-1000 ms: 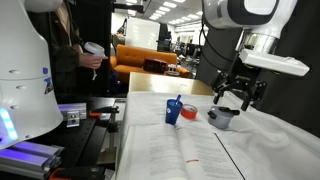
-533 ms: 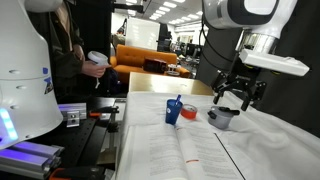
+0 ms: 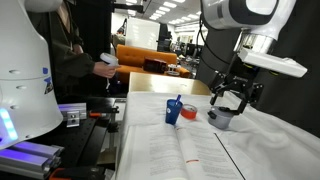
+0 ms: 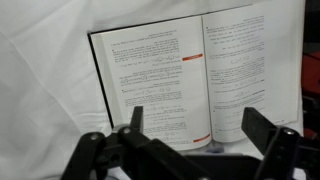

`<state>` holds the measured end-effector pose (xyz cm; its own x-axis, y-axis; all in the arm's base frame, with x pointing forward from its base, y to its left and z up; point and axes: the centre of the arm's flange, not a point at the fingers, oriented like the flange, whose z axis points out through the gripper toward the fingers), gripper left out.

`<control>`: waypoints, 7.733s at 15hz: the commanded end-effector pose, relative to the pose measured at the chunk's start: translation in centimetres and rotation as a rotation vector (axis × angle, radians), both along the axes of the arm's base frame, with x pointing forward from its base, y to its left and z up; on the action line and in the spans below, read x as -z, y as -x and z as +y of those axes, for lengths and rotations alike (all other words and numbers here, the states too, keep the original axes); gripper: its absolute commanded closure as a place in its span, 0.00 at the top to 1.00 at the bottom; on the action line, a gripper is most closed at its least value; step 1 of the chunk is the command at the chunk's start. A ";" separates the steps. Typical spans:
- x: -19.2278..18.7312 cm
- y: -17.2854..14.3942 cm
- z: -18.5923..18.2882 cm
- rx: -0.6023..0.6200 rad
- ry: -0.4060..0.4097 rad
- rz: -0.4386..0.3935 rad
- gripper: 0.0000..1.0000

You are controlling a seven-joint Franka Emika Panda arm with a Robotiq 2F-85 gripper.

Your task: Take the marker out of the cup and put it on the book

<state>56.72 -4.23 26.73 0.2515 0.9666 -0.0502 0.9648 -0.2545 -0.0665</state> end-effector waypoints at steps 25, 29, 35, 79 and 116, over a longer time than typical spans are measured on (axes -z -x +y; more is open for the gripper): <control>1.2 -3.9 2.1 -0.143 -0.023 -0.049 1.00; 1.2 -6.1 4.9 -0.191 -0.049 -0.085 1.00; 0.9 -7.3 6.3 -0.239 -0.080 -0.104 1.00; 1.5 -7.4 6.4 -0.276 -0.081 -0.093 1.00; 1.6 -7.5 6.7 -0.340 -0.134 -0.114 1.00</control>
